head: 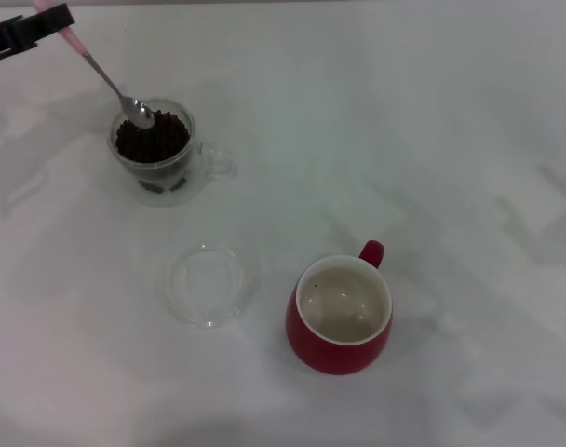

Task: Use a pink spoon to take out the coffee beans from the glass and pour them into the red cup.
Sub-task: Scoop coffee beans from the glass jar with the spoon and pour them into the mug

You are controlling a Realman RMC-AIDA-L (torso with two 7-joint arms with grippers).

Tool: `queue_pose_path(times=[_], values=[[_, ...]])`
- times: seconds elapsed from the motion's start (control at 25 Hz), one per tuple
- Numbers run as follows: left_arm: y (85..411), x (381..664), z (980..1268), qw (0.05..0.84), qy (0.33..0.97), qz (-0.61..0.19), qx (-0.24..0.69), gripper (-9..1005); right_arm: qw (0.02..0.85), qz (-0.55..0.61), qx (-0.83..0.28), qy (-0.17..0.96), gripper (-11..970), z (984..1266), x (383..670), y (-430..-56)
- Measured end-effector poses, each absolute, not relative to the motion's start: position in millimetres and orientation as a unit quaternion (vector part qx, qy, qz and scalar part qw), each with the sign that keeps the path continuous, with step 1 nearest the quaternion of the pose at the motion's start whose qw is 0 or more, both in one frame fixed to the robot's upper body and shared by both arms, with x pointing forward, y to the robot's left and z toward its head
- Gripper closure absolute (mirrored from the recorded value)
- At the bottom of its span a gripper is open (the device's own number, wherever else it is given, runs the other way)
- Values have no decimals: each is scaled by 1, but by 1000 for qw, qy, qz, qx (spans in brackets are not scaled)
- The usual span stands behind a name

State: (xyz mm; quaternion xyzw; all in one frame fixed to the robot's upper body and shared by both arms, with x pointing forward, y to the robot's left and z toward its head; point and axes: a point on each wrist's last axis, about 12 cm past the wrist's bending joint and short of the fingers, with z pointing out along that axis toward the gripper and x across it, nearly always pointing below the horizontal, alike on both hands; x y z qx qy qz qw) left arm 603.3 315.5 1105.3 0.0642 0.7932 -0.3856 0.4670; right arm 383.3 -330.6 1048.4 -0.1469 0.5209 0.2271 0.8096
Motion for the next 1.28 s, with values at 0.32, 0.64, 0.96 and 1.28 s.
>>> queue_pose_path(times=[0.32, 0.64, 0.96, 1.28], values=[[301, 606, 1099, 447, 808, -374, 84, 865, 807, 231, -139, 525, 188, 1048, 386, -331], [290, 600, 1088, 429, 813, -386, 76, 865, 808, 234, -142, 521, 188, 1050, 393, -329], [292, 588, 1076, 417, 813, -405, 26, 865, 806, 236, -147, 523, 189, 1050, 401, -327], [306, 571, 1062, 418, 797, -431, -64, 864, 802, 242, -149, 525, 189, 1051, 407, -326]])
